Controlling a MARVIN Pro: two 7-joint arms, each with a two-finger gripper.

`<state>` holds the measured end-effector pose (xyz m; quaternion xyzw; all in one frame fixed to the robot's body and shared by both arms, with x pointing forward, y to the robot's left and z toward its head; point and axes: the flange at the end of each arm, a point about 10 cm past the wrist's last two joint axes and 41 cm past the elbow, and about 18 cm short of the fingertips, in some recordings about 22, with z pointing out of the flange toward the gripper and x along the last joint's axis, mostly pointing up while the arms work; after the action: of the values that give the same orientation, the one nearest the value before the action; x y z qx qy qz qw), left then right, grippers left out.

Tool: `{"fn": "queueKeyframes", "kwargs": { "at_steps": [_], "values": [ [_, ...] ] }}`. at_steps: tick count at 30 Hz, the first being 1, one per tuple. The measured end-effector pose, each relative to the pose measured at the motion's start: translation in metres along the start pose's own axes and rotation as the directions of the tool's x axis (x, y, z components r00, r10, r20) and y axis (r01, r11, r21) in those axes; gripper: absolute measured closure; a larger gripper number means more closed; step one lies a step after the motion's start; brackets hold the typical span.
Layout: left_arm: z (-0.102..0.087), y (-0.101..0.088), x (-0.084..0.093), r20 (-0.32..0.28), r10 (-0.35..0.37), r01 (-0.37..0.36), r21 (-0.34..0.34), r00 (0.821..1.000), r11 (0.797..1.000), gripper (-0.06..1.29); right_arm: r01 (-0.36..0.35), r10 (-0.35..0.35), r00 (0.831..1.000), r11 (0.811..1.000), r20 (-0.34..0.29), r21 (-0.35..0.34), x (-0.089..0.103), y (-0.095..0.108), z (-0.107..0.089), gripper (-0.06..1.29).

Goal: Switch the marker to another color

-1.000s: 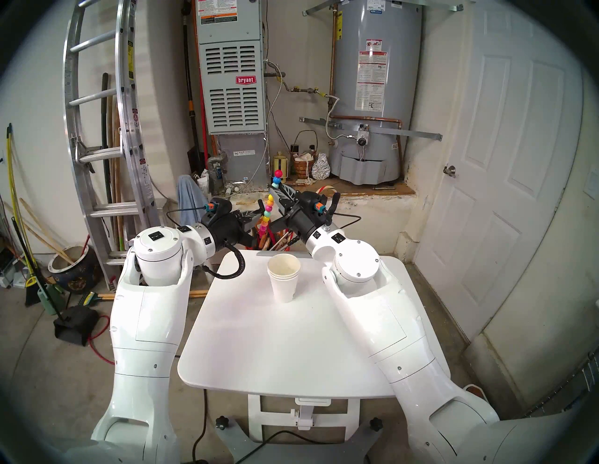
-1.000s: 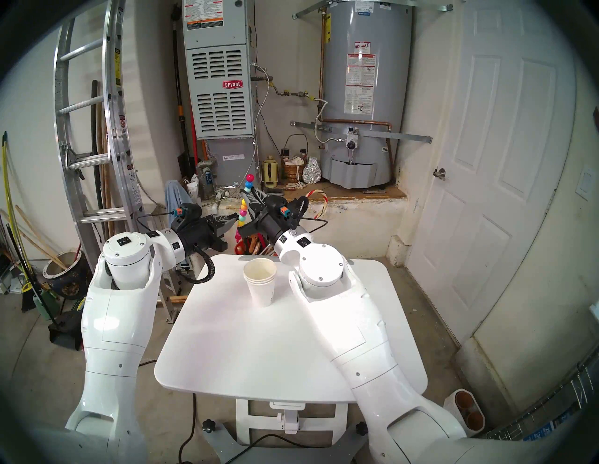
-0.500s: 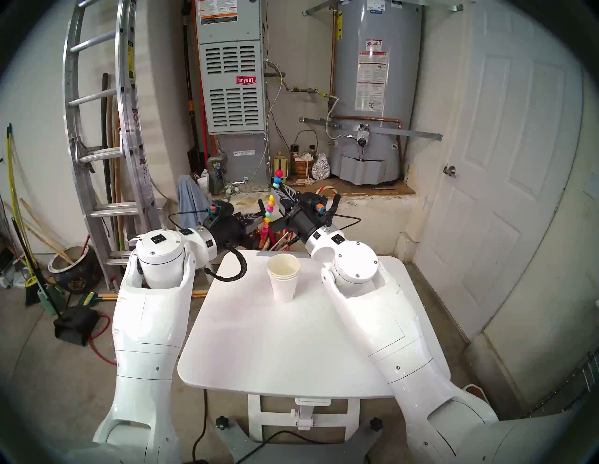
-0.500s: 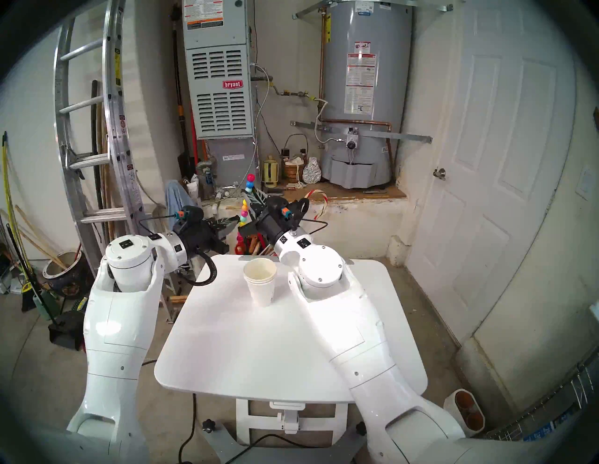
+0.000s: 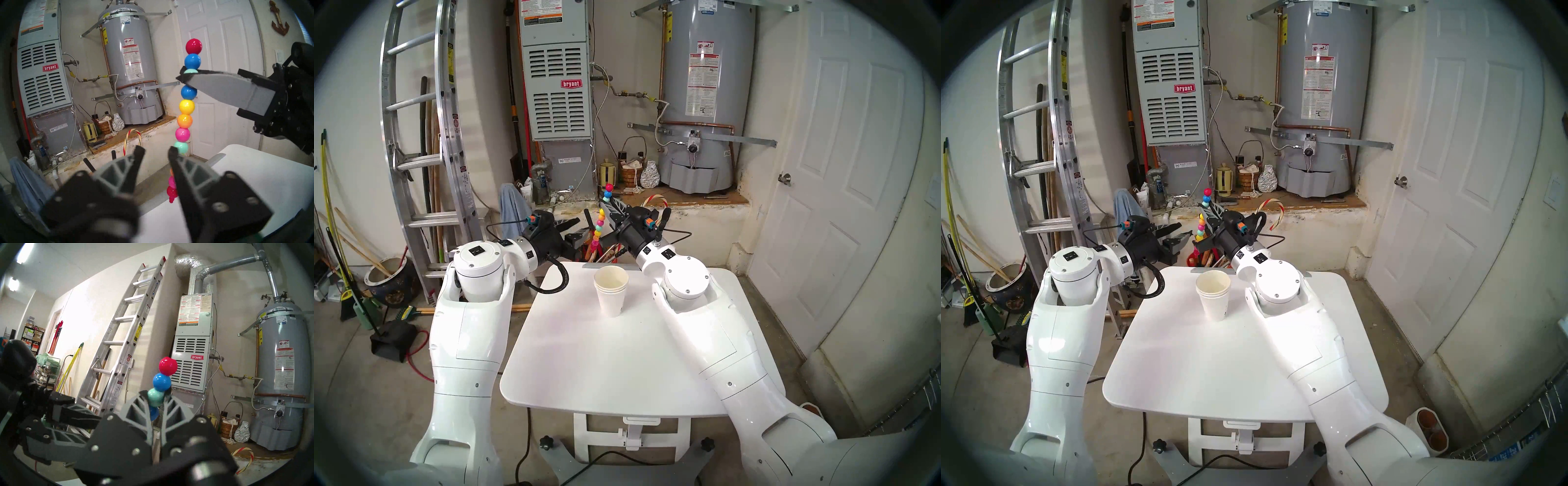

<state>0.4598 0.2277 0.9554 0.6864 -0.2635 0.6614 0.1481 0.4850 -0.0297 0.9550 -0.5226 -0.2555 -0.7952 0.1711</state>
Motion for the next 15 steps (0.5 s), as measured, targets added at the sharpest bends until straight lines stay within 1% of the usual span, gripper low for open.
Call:
{"fn": "queueKeyframes", "kwargs": {
  "at_steps": [1,2,3,4,6,8,10,12,15],
  "values": [
    [0.0,0.0,0.0,-0.001,-0.001,0.001,-0.003,1.0,1.0,0.88,0.001,-0.001,1.0,1.0,0.0,-0.001,0.0,0.001,0.0,1.18],
    [0.0,0.001,0.0,-0.002,-0.002,0.002,-0.01,1.0,1.0,0.67,0.002,-0.002,1.0,1.0,-0.001,-0.004,-0.001,0.001,0.001,1.18],
    [0.0,0.001,0.0,-0.003,-0.003,0.003,-0.013,1.0,1.0,0.61,0.002,-0.002,1.0,1.0,-0.002,-0.005,-0.001,0.002,0.002,1.18],
    [0.0,0.001,0.0,-0.003,-0.003,0.003,-0.017,1.0,1.0,0.49,0.002,-0.002,1.0,1.0,-0.004,-0.006,-0.001,0.002,0.002,1.18],
    [0.0,0.002,0.0,-0.004,-0.004,0.004,-0.025,1.0,1.0,0.33,0.0,0.0,1.0,1.0,-0.009,-0.008,-0.001,0.003,0.004,1.18],
    [0.0,0.003,0.0,-0.004,-0.005,0.005,-0.03,1.0,1.0,0.25,-0.004,0.004,1.0,1.0,-0.014,-0.009,0.0,0.003,0.006,1.18],
    [0.001,0.004,-0.001,-0.002,-0.006,0.006,-0.038,1.0,0.999,0.11,-0.009,0.009,1.0,1.0,-0.021,-0.009,0.002,0.002,0.008,1.18],
    [0.004,0.007,-0.003,0.002,-0.007,0.007,-0.049,1.0,0.999,0.08,-0.014,0.014,0.999,1.0,-0.03,-0.005,0.004,0.001,0.01,1.18],
    [0.008,0.01,-0.005,0.006,-0.01,0.01,-0.06,1.0,0.998,0.08,-0.019,0.02,0.999,1.0,-0.038,0.007,0.007,-0.002,0.011,1.18]
  ]
}}
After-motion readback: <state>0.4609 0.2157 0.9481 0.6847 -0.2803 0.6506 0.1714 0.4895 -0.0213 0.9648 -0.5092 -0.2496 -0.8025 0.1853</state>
